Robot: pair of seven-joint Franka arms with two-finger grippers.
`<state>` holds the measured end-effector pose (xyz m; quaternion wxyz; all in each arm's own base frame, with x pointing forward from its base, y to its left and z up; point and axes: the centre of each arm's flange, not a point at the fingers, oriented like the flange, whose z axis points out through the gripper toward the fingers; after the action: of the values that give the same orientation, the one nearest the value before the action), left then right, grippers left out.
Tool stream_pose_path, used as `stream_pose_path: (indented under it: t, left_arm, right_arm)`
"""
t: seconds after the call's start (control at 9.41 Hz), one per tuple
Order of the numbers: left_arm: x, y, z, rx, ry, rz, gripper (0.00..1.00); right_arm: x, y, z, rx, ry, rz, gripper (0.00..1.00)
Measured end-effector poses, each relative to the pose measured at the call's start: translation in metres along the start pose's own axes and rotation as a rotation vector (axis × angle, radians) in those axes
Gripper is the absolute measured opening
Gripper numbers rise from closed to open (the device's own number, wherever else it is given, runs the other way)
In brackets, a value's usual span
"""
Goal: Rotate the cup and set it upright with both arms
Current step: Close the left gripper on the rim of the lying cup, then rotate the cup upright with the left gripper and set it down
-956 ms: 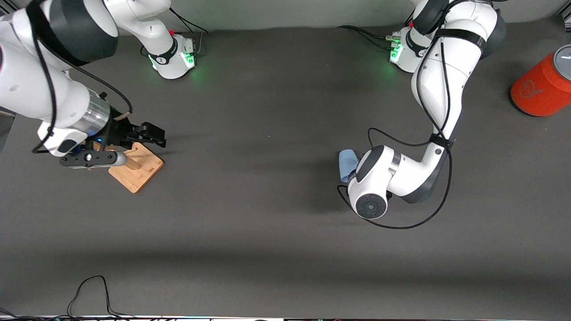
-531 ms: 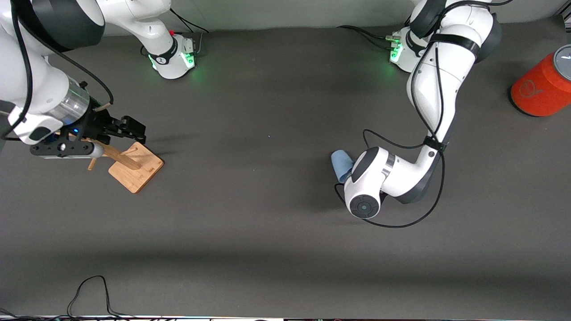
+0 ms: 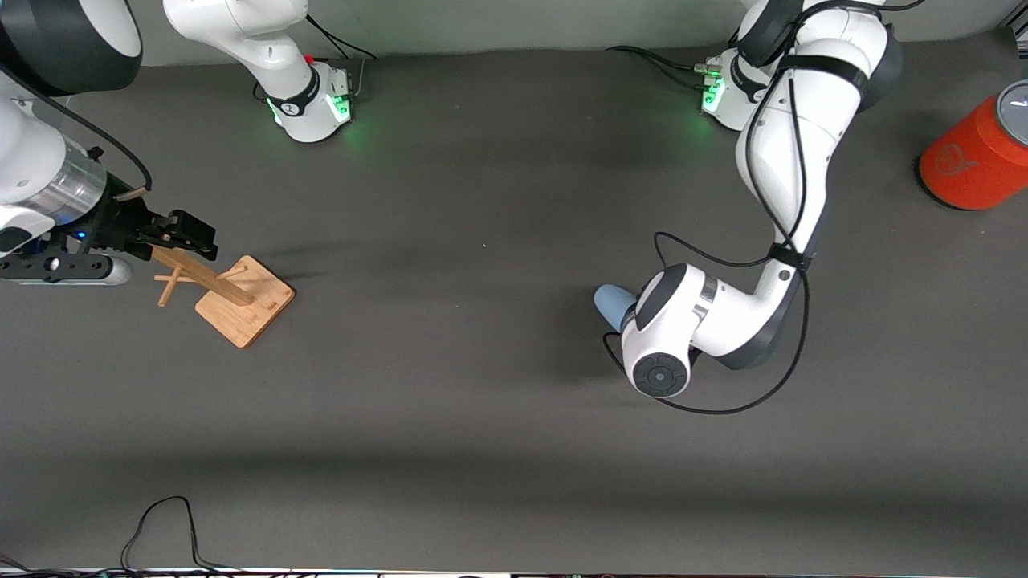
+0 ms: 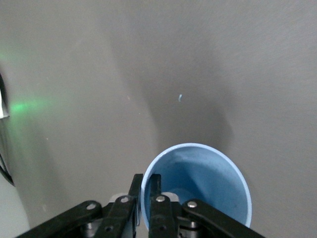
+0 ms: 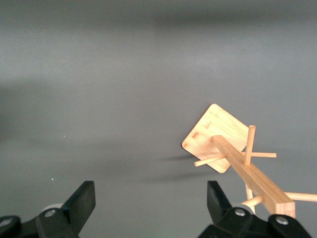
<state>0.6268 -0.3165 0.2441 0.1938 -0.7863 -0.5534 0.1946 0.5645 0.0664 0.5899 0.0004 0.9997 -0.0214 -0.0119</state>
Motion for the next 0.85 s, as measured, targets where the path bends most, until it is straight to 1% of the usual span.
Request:
stream_pose_path:
  t: [0.11, 0.21, 0.32, 0.53, 0.64, 0.85]
  left_arm:
    - [0.0, -0.003, -0.021, -0.037, -0.001, -0.092, 0.09]
    - [-0.005, -0.007, -0.034, -0.067, 0.017, -0.175, 0.08]
    - [-0.02, -0.011, -0.04, -0.095, 0.061, -0.267, 0.08]
    - [-0.073, -0.017, -0.029, -0.149, 0.175, -0.428, 0.08]
    - [-0.094, -0.021, -0.024, -0.184, 0.229, -0.513, 0.08]
    - [-0.121, -0.028, -0.016, -0.276, 0.335, -0.705, 0.08]
  right_arm:
    - [0.0, 0.003, 0.0, 0.0, 0.0, -0.006, 1.0]
    - [0.0, 0.002, 0.0, -0.001, -0.007, -0.011, 1.0]
    - [-0.002, 0.002, 0.001, -0.002, -0.015, -0.013, 1.0]
    - [-0.002, 0.003, -0.003, -0.001, -0.008, -0.017, 1.0]
    - [-0.002, 0.003, -0.005, 0.0, -0.003, -0.036, 1.0]
    - [-0.001, 0.009, -0.012, 0.001, 0.011, -0.076, 1.0]
